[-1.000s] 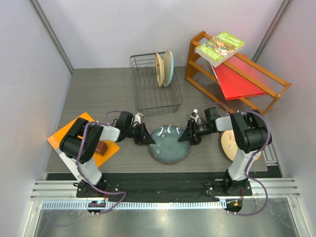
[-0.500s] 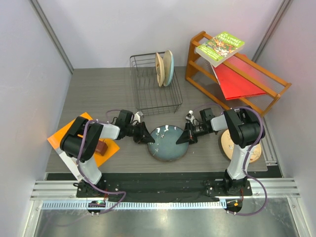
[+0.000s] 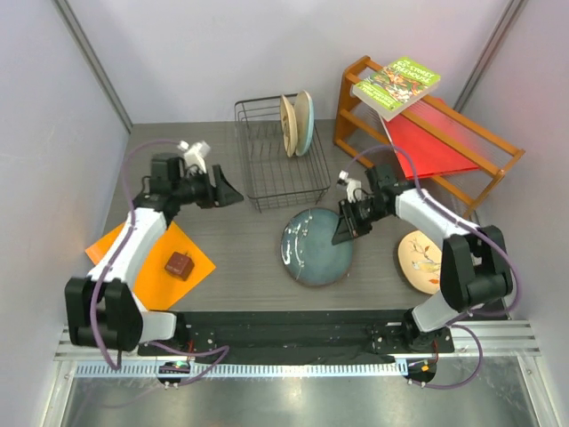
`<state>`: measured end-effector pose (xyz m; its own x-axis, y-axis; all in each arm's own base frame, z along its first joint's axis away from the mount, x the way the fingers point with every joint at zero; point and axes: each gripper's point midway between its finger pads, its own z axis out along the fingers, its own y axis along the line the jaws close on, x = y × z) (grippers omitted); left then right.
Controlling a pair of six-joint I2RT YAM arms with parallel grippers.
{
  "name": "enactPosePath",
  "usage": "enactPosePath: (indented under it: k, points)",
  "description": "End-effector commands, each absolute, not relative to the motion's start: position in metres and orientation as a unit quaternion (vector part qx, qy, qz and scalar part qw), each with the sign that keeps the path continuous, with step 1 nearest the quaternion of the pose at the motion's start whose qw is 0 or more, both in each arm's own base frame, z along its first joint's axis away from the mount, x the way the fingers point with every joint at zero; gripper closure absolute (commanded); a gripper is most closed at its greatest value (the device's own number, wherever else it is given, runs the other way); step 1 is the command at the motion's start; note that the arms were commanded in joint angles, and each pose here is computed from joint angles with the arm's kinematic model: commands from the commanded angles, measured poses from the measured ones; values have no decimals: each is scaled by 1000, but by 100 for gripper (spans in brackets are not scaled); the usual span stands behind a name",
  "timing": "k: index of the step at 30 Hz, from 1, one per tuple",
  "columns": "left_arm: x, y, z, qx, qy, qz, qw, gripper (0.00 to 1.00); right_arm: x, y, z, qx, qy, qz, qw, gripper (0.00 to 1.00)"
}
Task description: Load the plates into the dish rack
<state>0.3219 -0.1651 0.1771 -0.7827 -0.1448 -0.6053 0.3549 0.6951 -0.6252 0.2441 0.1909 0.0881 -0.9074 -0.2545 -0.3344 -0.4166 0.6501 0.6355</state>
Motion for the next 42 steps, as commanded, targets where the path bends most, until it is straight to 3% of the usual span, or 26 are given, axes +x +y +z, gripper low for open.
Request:
enactPosePath:
  k: [1,6,11,12,13,15,17,23,42]
  points:
    - [323,-145,212,106,846,-353,386,34,249,194,187,-275,868,372,183,99]
    - [344,-118,211,38,851,-314,420,32,317,225,264,-271,851,338,297,99]
    - [361,-79,204,-43,853,-242,460,24,395,256,331,-188,839,300,414,99]
    - [360,-70,202,-52,856,-217,466,19,432,265,334,-162,837,272,446,99]
    - [360,-62,200,-63,858,-196,470,19,441,276,366,-160,814,275,486,99]
    - [356,-56,196,-71,862,-181,469,18,479,274,368,-104,814,214,531,99]
    - [352,-56,194,-72,862,-181,469,18,494,285,403,-72,778,205,589,99]
    - [340,-60,188,-71,856,-195,473,18,513,286,433,73,698,53,711,99]
    - [331,-62,178,-67,852,-201,479,18,550,319,383,71,674,-59,733,99]
